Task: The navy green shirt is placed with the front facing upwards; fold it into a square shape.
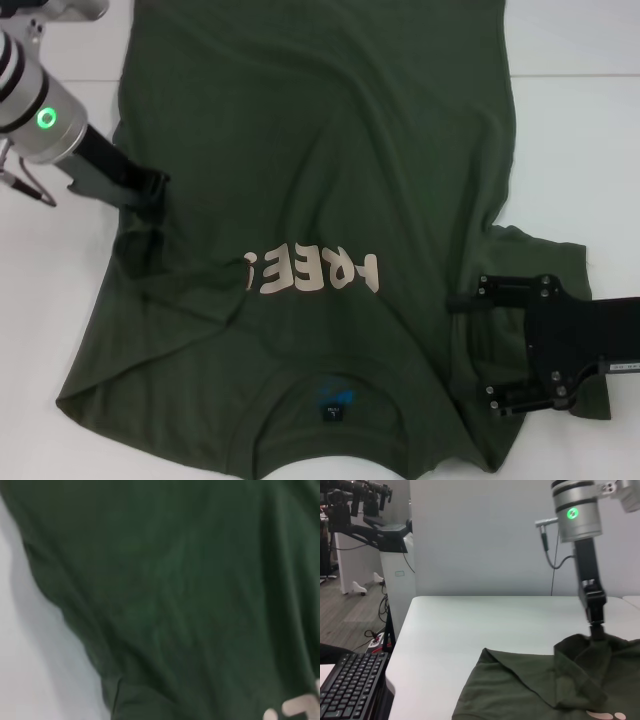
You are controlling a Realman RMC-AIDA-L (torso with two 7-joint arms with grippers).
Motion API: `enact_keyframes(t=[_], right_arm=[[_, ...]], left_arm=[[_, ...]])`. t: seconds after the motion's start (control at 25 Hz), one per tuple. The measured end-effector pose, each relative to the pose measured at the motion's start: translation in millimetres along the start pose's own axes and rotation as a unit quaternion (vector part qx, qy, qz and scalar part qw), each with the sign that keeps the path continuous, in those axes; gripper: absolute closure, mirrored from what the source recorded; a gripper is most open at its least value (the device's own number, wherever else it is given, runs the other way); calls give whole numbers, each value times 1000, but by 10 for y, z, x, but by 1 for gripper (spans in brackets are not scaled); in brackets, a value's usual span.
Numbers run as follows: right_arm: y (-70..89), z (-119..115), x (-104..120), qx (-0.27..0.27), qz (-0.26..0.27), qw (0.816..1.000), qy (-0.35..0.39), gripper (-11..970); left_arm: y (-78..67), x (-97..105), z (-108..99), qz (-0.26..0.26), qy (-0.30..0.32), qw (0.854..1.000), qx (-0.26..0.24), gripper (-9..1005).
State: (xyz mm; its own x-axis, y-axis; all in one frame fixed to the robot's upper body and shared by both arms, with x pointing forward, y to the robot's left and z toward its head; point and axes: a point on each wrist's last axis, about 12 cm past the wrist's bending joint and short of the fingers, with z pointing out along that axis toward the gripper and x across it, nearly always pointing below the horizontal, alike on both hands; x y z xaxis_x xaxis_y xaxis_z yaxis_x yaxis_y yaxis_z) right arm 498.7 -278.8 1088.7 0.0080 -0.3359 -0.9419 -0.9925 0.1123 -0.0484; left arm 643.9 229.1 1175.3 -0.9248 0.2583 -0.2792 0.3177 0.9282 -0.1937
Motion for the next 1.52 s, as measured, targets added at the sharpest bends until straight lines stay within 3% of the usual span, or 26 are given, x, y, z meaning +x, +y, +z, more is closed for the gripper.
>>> enact_keyframes(t=[0.36, 0.8, 0.92, 1.32, 1.52], right_arm=[[43, 10, 41, -5, 3, 1000, -5, 144], [49, 11, 48, -5, 5, 1000, -4, 147], [44, 9, 50, -3, 5, 1000, -3, 148], [32, 0, 51, 2, 5, 1000, -3, 151], [18, -25, 44, 9, 6, 1000, -4, 152]], left_arm=[[-168, -163, -12, -13, -33, 999, 7, 968], [-219, -230, 26, -16, -63, 998, -2, 967], [-207, -250, 21, -22, -82, 996, -4, 823], [-268, -276, 14, 3, -86, 996, -13, 596], [-243, -130, -14, 35, -78, 996, 3, 362]])
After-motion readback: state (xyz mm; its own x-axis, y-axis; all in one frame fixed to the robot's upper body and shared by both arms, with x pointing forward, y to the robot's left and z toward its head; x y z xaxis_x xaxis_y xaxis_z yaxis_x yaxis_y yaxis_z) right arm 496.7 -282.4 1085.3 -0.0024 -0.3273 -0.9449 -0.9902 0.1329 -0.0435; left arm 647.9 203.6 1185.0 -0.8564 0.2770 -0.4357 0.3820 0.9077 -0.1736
